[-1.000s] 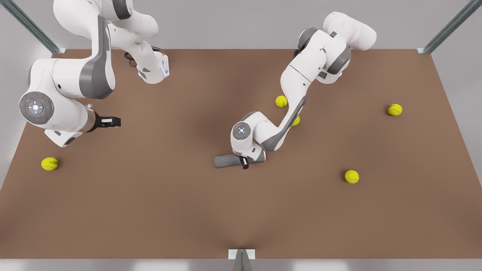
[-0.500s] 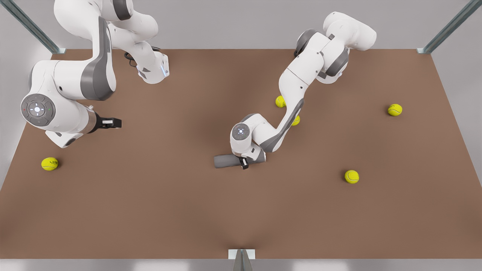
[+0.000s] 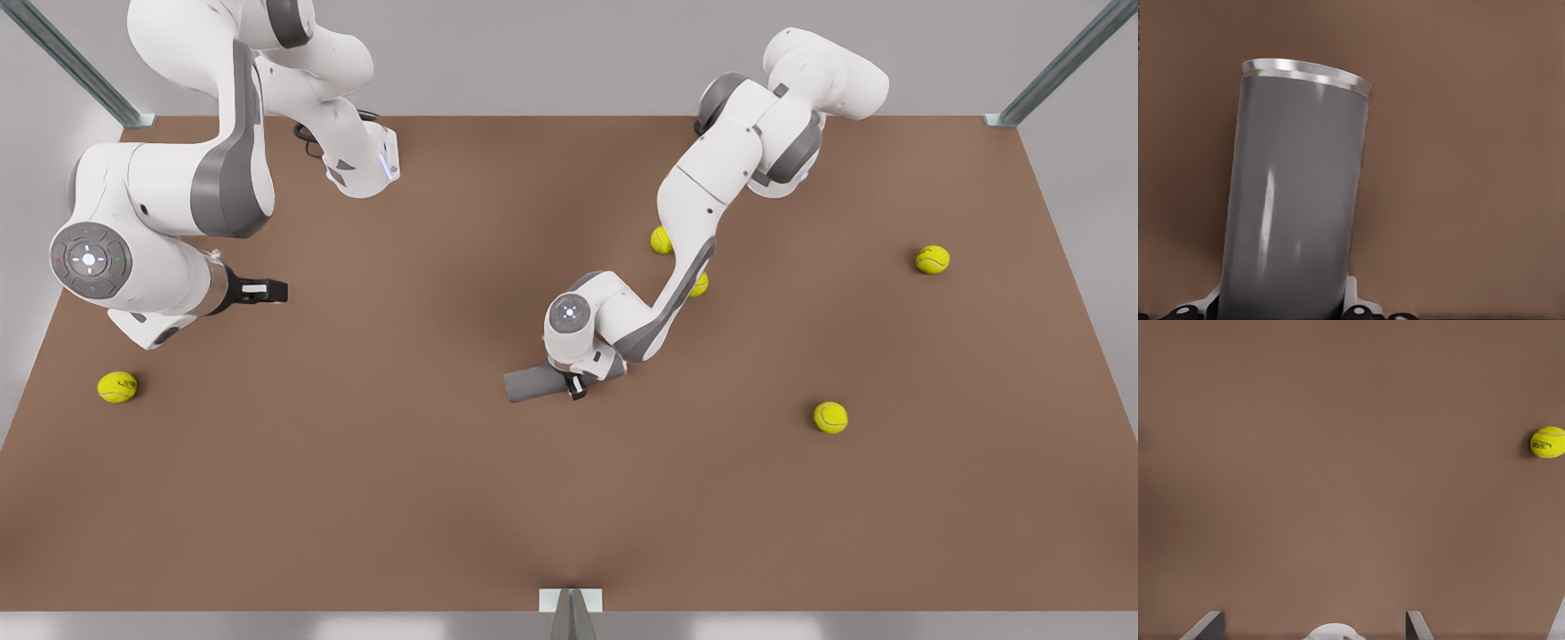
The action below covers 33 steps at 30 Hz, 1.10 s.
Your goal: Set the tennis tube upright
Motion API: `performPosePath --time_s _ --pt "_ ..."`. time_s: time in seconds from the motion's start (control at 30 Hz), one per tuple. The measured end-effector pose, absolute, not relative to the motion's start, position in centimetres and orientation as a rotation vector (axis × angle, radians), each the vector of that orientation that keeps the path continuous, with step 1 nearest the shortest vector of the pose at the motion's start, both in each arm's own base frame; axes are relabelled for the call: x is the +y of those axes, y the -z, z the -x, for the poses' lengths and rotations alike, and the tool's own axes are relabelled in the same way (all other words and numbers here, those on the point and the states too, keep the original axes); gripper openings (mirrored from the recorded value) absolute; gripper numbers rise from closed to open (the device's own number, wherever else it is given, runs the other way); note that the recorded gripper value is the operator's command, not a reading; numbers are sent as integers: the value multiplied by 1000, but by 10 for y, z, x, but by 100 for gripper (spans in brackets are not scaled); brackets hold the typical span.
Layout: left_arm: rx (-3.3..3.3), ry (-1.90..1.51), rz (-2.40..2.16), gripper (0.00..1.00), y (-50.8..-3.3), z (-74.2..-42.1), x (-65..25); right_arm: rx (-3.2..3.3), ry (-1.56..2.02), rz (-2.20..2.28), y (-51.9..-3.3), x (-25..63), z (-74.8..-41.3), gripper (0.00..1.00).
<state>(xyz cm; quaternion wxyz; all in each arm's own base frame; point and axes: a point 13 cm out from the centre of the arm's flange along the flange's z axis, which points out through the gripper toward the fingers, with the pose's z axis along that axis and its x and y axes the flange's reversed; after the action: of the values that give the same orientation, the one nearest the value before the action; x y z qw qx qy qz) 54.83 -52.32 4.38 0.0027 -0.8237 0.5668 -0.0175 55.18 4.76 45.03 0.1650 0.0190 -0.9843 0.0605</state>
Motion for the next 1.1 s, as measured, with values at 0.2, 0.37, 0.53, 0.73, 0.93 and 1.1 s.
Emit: performPosePath --time_s 0.2,0.37,0.53,0.73,0.93,1.1 --pt "1763 14 2545 69 -103 -567 -496 -2803 -173 -52 -450 48 -552 100" --pt "1664 -210 2319 69 -171 -605 -379 -2805 -173 -51 -450 48 -552 100" --pt "1501 -621 1870 69 -231 -613 -245 -2804 -174 -50 -449 48 -553 100" --pt "1315 -1088 1386 70 -246 -596 -161 -2805 -174 -51 -449 48 -553 100" --pt "1270 -1309 1210 70 -245 -577 -157 -2804 -171 -52 -447 49 -554 100" --pt "1332 -1374 1174 70 -223 -579 -155 -2803 -167 -53 -446 49 -554 100"
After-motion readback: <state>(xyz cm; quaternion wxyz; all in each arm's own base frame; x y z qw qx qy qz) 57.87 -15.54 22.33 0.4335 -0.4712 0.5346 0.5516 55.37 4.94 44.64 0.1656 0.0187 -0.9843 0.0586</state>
